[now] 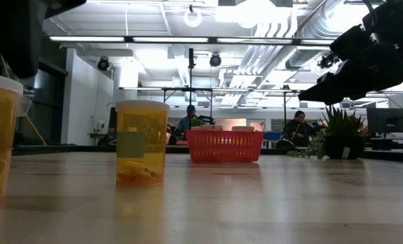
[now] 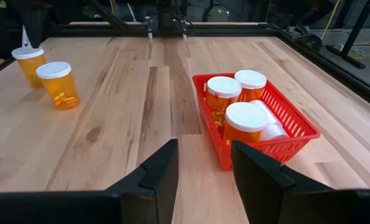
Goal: Pick and place pill bottles into a basket
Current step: Put the orange pill bottle into the red bin
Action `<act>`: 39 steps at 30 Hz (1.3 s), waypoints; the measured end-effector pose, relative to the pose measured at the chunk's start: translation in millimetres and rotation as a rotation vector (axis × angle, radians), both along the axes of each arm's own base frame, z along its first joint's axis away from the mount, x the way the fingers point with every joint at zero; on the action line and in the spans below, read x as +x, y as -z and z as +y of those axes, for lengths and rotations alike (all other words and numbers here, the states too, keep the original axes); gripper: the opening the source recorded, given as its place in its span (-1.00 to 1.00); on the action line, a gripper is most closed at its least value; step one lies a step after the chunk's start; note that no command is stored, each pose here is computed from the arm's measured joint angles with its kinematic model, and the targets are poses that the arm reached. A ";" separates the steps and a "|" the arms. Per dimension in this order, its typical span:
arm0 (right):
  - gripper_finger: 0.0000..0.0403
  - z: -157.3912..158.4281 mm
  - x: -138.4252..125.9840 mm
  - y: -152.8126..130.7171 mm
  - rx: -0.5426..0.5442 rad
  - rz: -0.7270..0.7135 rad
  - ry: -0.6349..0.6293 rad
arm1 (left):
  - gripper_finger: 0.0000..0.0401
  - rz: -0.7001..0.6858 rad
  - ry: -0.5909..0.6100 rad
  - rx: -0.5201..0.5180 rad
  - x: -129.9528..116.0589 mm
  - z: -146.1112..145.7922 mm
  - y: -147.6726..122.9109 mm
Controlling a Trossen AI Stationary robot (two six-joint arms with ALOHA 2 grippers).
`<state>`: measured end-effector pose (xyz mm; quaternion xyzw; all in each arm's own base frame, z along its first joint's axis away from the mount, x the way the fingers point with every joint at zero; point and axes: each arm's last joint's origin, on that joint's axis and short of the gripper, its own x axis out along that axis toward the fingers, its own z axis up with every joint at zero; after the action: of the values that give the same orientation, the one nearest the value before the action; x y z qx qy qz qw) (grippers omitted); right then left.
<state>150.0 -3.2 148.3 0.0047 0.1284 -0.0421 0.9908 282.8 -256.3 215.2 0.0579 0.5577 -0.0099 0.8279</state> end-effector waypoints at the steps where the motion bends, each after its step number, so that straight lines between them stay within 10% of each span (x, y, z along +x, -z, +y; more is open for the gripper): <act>1: -0.31 0.0 0.0 0.0 0.000 0.000 0.000 | 0.47 0.003 -0.007 0.001 -0.5 0.5 1.4; 39: -0.31 0.0 -0.1 0.6 0.000 0.006 0.001 | 0.47 0.009 -0.008 0.000 -5.9 15.1 52.0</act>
<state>149.9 -3.2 147.7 0.0049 0.1314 -0.0426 0.9904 277.0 -241.2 163.3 0.0555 0.5619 -0.0068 0.8253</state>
